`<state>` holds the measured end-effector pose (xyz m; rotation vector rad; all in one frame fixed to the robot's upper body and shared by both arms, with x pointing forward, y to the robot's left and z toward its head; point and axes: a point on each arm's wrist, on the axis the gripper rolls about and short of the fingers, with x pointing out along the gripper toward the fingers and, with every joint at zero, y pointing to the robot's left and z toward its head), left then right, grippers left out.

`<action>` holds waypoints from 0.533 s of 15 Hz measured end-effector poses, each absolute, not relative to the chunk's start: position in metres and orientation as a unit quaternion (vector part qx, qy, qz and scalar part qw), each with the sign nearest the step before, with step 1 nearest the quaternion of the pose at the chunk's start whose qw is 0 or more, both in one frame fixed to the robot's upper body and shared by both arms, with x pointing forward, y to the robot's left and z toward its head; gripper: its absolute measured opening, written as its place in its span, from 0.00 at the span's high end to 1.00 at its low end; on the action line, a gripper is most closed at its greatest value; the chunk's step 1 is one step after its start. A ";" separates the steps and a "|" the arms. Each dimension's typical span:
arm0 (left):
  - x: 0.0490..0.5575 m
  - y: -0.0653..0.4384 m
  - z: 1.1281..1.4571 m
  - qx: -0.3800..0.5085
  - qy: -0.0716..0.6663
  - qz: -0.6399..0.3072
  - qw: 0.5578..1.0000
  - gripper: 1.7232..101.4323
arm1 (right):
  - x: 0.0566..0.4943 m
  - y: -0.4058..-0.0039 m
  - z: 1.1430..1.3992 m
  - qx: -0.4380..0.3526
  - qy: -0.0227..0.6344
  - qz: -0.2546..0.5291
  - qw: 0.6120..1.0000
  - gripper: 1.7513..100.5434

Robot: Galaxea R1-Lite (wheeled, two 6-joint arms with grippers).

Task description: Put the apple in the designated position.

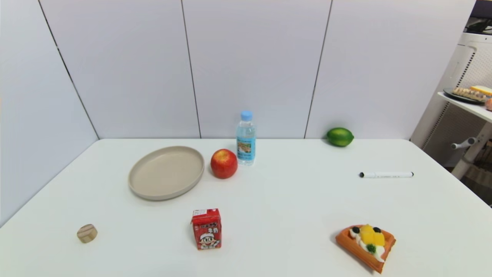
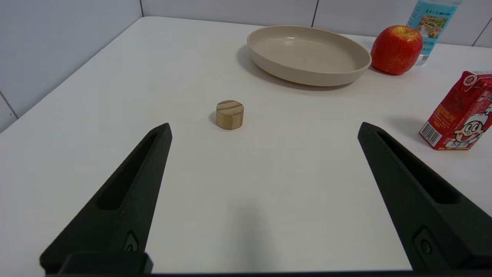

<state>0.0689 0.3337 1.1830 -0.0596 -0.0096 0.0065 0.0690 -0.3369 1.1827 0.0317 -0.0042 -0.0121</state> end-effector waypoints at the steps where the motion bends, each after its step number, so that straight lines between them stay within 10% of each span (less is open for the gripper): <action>1: 0.069 0.334 1.183 -0.030 -0.005 0.003 1.000 0.04 | 0.069 -0.337 1.183 0.017 -0.002 -0.006 1.000 0.03; 8: 0.069 0.334 1.183 -0.030 -0.005 0.003 1.000 0.04 | 0.069 -0.337 1.183 0.019 -0.002 -0.007 1.000 0.03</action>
